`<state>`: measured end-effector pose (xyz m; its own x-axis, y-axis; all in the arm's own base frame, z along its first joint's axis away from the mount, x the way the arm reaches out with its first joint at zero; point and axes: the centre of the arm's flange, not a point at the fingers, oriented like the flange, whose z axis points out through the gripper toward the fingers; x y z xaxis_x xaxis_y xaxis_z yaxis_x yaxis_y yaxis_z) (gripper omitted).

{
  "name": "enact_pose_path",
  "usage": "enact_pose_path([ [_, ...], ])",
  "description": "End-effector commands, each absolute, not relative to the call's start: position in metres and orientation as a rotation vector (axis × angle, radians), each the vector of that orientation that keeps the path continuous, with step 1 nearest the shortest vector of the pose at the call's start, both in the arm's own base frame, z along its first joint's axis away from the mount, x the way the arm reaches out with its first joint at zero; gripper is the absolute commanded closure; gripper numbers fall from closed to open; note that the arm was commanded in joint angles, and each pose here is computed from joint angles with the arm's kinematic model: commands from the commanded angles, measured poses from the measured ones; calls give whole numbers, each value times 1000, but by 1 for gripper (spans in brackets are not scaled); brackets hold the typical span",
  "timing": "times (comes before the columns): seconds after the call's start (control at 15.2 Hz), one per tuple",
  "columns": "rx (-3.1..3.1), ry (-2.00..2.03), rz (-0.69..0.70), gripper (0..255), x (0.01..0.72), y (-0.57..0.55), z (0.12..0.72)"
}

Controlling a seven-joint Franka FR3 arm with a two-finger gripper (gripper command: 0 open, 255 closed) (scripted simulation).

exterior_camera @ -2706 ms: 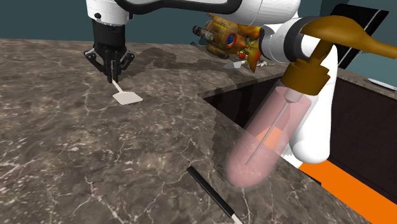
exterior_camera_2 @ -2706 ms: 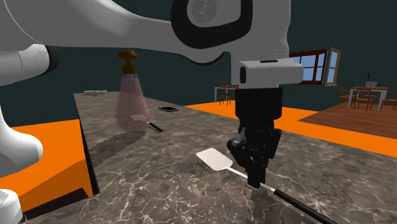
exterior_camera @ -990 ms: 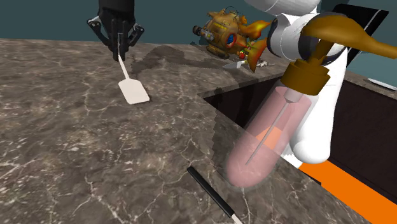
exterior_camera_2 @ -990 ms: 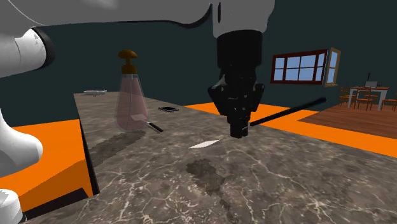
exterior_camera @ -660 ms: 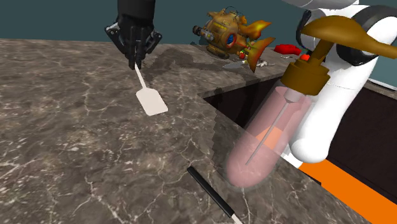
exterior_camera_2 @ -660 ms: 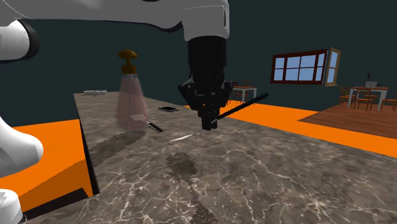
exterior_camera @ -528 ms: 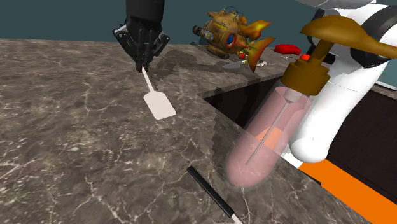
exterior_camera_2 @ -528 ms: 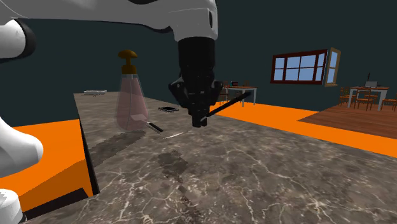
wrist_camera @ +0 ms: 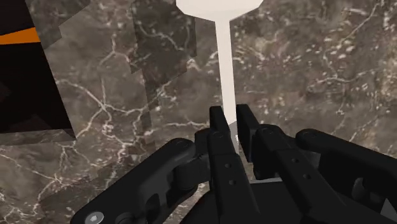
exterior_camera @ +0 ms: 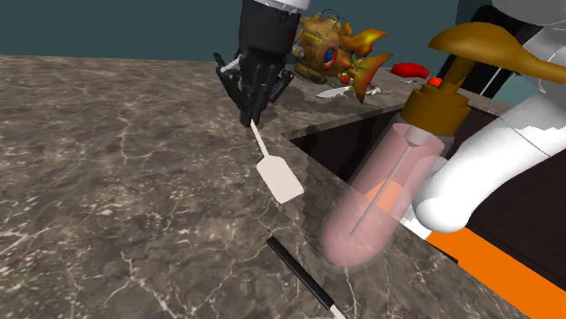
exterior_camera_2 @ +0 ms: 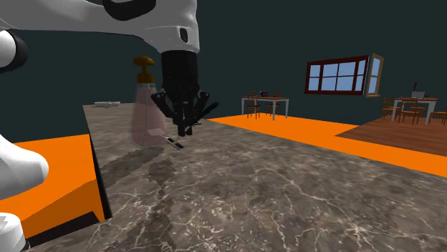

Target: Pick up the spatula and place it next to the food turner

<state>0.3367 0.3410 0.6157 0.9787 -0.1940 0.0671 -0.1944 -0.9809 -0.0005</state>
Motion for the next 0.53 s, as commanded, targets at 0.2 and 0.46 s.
enact_pose_path([
  [0.2,3119,-308,103,255,272,335,614],
  [0.46,3119,-308,103,255,219,329,614],
])
